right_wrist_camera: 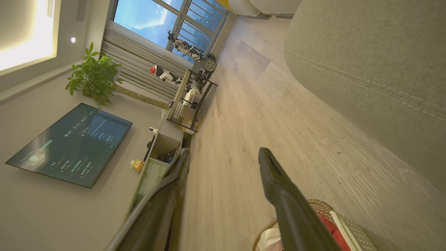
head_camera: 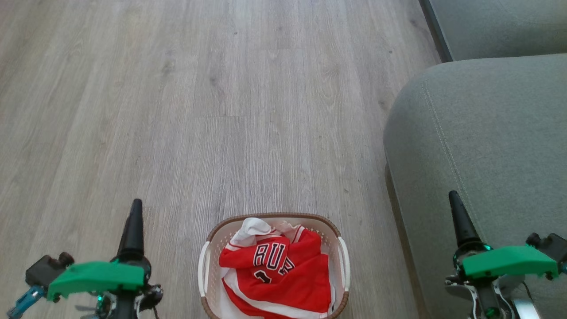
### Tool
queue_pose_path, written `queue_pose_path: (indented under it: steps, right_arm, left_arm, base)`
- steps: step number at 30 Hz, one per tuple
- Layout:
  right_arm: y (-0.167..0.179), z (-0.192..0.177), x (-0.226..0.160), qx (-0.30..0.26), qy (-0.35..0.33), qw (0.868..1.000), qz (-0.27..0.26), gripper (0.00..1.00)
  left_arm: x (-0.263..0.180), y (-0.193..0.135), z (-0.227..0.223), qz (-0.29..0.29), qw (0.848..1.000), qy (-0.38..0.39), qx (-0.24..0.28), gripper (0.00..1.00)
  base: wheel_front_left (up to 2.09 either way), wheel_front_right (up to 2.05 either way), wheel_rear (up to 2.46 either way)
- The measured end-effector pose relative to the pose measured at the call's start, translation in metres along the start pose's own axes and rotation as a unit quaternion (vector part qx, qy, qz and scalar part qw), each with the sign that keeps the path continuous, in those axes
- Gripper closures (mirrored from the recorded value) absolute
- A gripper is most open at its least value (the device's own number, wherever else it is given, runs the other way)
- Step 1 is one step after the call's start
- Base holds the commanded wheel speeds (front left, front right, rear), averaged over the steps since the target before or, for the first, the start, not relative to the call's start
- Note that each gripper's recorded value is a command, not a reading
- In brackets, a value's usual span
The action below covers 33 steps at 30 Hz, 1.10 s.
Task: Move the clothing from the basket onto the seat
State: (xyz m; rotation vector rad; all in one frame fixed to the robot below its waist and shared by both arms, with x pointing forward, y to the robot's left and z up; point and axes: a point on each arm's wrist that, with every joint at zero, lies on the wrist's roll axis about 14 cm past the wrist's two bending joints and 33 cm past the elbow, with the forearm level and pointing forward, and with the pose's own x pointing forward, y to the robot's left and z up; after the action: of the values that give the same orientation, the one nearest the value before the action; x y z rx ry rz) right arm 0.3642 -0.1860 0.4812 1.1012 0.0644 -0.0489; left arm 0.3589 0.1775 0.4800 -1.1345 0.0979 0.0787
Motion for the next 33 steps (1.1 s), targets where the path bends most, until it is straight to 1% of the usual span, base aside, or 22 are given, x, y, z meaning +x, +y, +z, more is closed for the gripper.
queue_pose_path:
  steps: [9,11,12,14,15,21,33]
  right_arm:
    - [0.004,-0.008,-0.004,-0.063,0.007,0.998,0.009,0.00]
    - [0.005,-0.008,-0.004,-0.077,0.006,0.997,0.010,0.00]
    - [0.005,-0.008,-0.004,-0.077,0.006,0.997,0.010,0.00]
    - [0.007,-0.008,-0.004,-0.100,0.006,0.995,0.015,0.00]
    - [0.007,-0.008,-0.004,-0.100,0.006,0.995,0.015,0.00]
    - [0.012,-0.009,-0.004,-0.141,0.003,0.990,0.025,0.00]
    - [0.019,-0.014,-0.005,-0.218,0.003,0.975,0.042,0.00]
  left_arm:
    - [-0.009,0.007,-0.007,0.011,0.995,0.006,0.096,0.00]
    - [-0.009,0.006,-0.007,0.010,0.993,0.004,0.114,0.00]
    - [-0.009,0.006,-0.007,0.010,0.993,0.004,0.114,0.00]
    - [-0.009,0.004,-0.008,0.009,0.990,0.002,0.139,0.00]
    - [-0.009,0.004,-0.008,0.009,0.990,0.002,0.139,0.00]
    - [-0.013,0.004,-0.010,0.006,0.981,0.000,0.192,0.00]
    - [-0.019,0.003,-0.012,0.001,0.960,-0.004,0.279,0.00]
  base:
    - [0.00,0.00,0.00]
    - [0.00,0.00,0.00]
    - [0.00,0.00,0.00]
    - [0.00,0.00,0.00]
    - [0.00,0.00,0.00]
    - [0.00,0.00,0.00]
    - [0.00,0.00,0.00]
